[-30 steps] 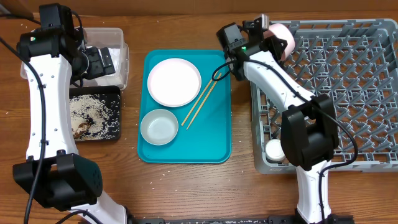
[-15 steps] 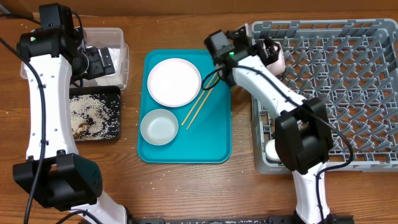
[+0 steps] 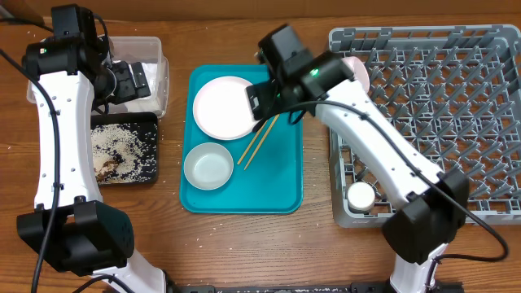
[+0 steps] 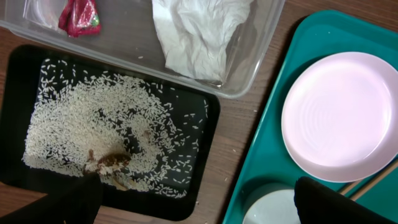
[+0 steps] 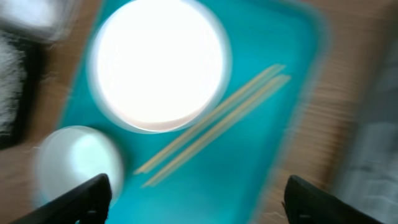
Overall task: Sort waste into correct bins and load items into the dishwasher
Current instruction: 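Move the right gripper to the grey bowl and grasp its rim, then carry the grey bowl to the dish rack and set it down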
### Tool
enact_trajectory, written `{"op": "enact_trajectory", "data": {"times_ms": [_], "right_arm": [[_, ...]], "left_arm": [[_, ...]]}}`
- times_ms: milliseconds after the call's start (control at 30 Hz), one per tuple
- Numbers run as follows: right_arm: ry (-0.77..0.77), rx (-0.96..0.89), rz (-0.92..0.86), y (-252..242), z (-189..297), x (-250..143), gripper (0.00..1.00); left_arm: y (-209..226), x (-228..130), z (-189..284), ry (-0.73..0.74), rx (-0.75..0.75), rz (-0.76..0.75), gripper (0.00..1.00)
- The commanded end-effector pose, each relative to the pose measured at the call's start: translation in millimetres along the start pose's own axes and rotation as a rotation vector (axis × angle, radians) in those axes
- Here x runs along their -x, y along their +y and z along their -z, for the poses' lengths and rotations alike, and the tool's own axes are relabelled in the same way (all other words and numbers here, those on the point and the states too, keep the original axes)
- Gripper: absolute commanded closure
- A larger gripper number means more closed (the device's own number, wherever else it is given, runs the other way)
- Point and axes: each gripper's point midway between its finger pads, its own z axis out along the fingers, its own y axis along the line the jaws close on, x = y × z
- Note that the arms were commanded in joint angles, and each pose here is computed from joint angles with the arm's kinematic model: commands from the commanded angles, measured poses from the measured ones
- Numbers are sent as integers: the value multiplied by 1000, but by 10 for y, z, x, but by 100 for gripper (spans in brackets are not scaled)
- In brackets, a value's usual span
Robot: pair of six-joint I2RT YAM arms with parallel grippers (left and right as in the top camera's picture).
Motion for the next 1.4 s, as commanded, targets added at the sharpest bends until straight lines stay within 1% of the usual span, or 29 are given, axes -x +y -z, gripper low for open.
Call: {"op": "enact_trajectory", "data": {"times_ms": [0, 67, 133, 200, 267, 300, 400, 433, 667, 733, 833, 867, 933, 1000, 1133, 1267, 1367], "right_arm": [[206, 200, -126, 497, -471, -585, 15], [215, 201, -135, 613, -665, -756, 18], [213, 160, -168, 638, -838, -915, 20], [205, 128, -185, 646, -948, -1016, 22], [189, 107, -192, 652, -1030, -1077, 27], [182, 101, -189, 659, -1053, -1093, 28], [165, 75, -199, 653, -1099, -1120, 40], [158, 63, -207, 638, -1111, -1115, 43], [173, 29, -240, 581, -1284, -1176, 57], [181, 22, -240, 566, -1326, -1201, 64], [187, 20, -243, 563, -1320, -1210, 84], [188, 17, -250, 559, -1297, -1204, 89], [188, 12, -261, 537, -1234, -1167, 96], [180, 7, -273, 498, -1125, -1097, 96], [119, -37, -301, 333, -710, -852, 96], [-28, -181, -330, -53, -4, -549, 96], [-204, -396, -347, -515, 678, -400, 96]], "left_arm": [[37, 14, 10, -7, 9, -17, 0], [37, 14, 10, -7, 9, -17, 0], [37, 14, 10, -7, 9, -17, 0], [37, 14, 10, -7, 9, -17, 0], [37, 14, 10, -7, 9, -17, 0], [37, 14, 10, -7, 9, -17, 0], [37, 14, 10, -7, 9, -17, 0], [37, 14, 10, -7, 9, -17, 0], [37, 14, 10, -7, 9, -17, 0], [37, 14, 10, -7, 9, -17, 0], [37, 14, 10, -7, 9, -17, 0], [37, 14, 10, -7, 9, -17, 0], [37, 14, 10, -7, 9, -17, 0], [37, 14, 10, -7, 9, -17, 0], [37, 14, 10, -7, 9, -17, 0], [37, 14, 10, -7, 9, -17, 0], [37, 14, 10, -7, 9, -17, 0]]}}
